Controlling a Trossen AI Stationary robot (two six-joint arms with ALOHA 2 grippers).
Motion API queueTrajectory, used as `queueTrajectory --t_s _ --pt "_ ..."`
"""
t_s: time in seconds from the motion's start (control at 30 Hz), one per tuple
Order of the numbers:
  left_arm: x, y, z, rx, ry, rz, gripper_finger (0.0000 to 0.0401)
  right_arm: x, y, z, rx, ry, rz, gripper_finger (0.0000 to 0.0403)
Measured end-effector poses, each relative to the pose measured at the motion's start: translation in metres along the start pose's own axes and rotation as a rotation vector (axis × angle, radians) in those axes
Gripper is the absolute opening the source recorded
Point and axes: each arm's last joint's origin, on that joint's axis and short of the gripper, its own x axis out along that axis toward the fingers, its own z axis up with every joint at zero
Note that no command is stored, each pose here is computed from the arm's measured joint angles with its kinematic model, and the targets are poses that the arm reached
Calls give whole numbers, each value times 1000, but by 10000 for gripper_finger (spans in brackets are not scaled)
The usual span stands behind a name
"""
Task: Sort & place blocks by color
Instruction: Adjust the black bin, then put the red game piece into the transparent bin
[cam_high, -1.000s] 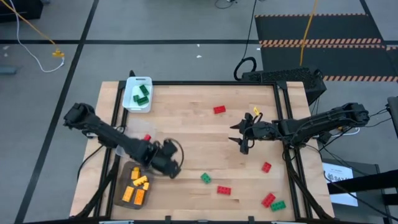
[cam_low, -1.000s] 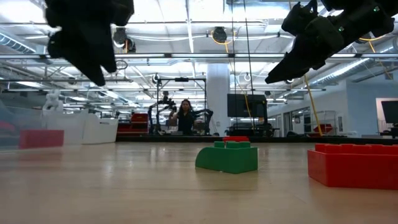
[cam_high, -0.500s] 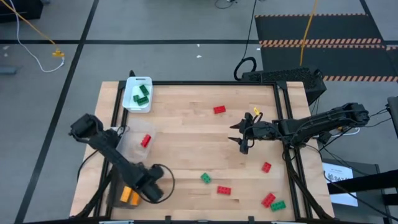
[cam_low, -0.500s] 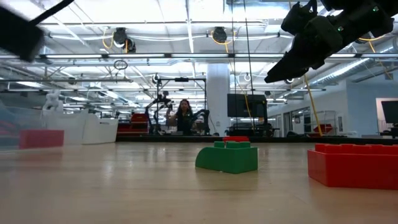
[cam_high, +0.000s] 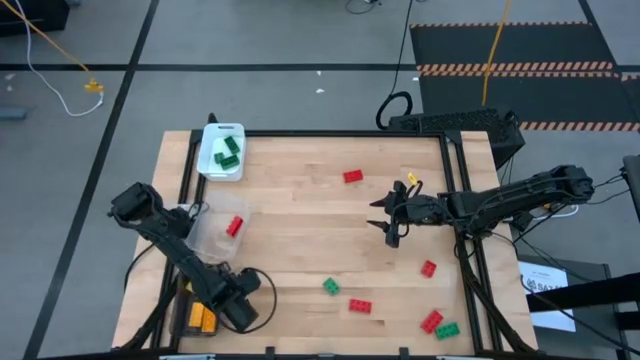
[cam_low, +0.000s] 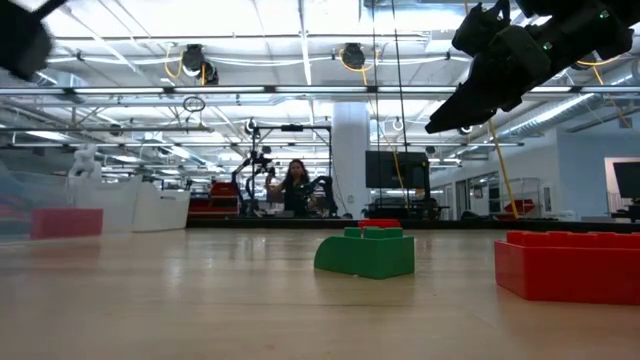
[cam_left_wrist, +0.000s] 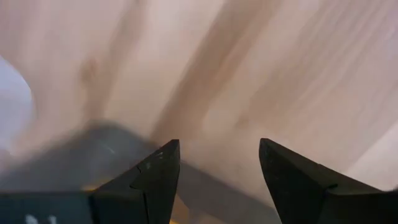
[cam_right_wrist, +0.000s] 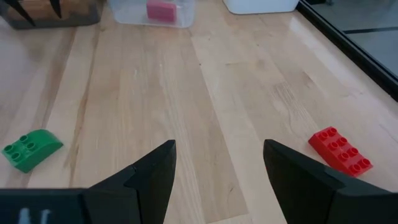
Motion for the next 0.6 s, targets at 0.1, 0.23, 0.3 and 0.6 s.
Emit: queueTrajectory --t_s 0.1,0.23,0.3,0.6 --pt "-8 -2 15 77 -91 -2 220 0 0 0 2 0 0 235" --pt "-21 -4 37 167 -175 -10 220 0 0 0 12 0 0 235" --pt "-29 -4 50 201 -225 -4 220 0 0 0 11 0 0 235" --pt "-69 12 125 314 -600 176 220 5 -4 -6 -14 -26 -63 235"
